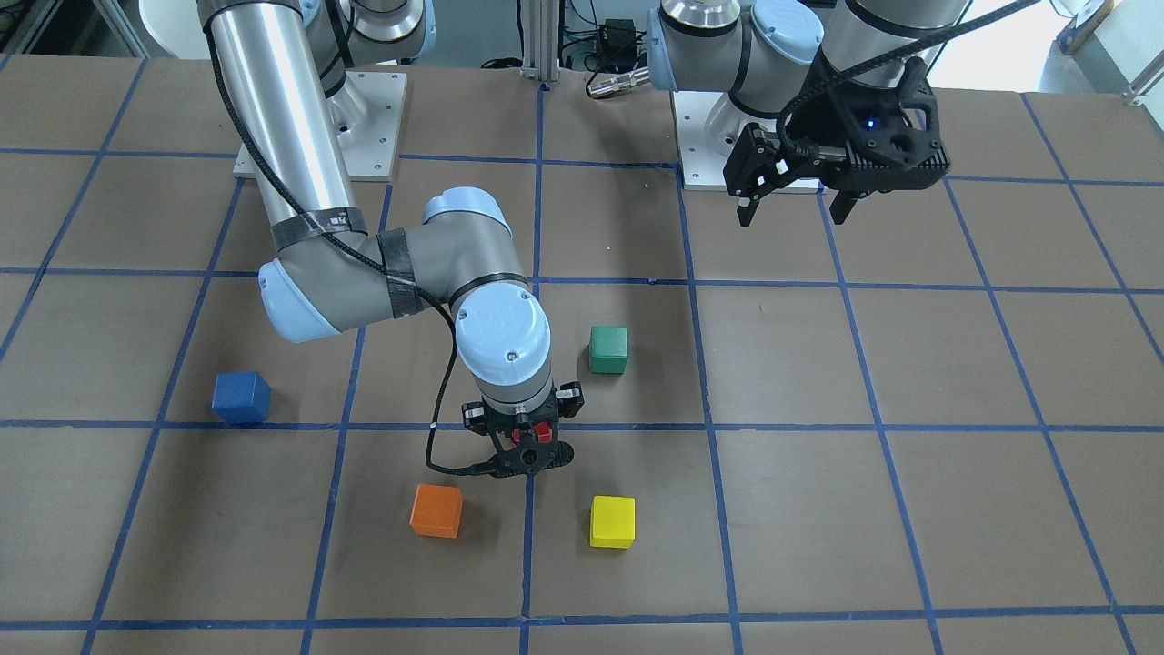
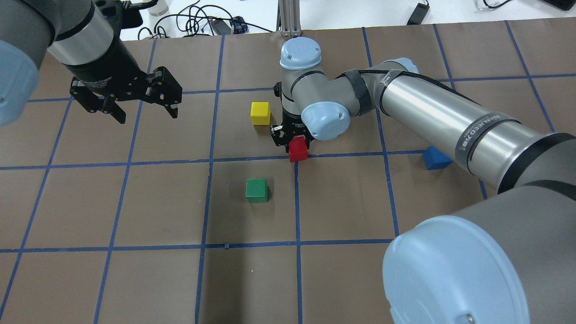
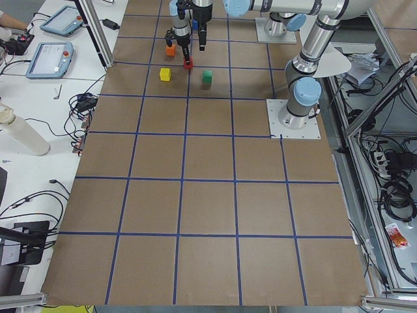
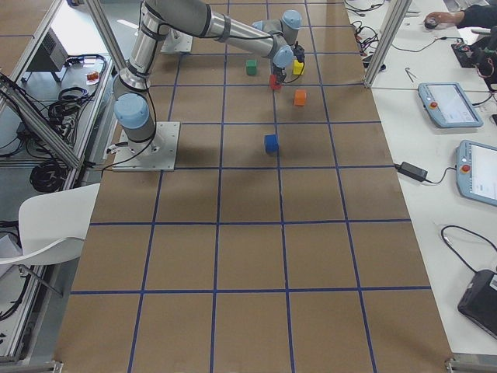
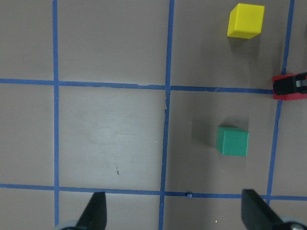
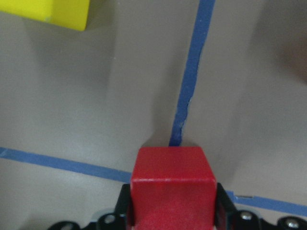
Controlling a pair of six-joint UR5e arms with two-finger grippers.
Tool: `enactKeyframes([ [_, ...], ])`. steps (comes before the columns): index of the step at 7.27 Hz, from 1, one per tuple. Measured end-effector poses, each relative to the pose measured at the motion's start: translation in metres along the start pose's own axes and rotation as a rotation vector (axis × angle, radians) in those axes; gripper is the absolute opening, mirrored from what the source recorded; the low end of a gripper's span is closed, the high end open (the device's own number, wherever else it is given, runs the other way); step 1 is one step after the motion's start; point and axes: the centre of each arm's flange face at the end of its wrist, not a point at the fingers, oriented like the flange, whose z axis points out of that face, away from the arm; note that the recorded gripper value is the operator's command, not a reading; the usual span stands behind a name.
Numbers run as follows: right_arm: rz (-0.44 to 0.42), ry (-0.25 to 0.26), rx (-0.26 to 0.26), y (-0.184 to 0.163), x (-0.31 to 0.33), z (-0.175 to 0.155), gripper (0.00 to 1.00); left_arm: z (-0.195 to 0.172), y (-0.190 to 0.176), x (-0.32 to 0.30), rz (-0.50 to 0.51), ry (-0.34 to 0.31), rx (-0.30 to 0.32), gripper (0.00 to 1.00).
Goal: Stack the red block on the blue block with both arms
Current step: 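Lift the red cube with the right gripper and carry it over the blue cube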
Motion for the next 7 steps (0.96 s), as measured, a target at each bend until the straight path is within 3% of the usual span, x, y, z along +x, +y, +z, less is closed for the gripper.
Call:
enactKeyframes([
  [3,0.014,0.01,-0.021,0.003,0.008,-0.029,0.0,-0.002,0.0,0.0,-0.001,0.005,0.005,1.0],
  [7,0.095,0.012,-0.096,0.033,0.112,-0.14,0.0,-0.002,-0.001,0.001,-0.001,0.005,0.006,1.0],
])
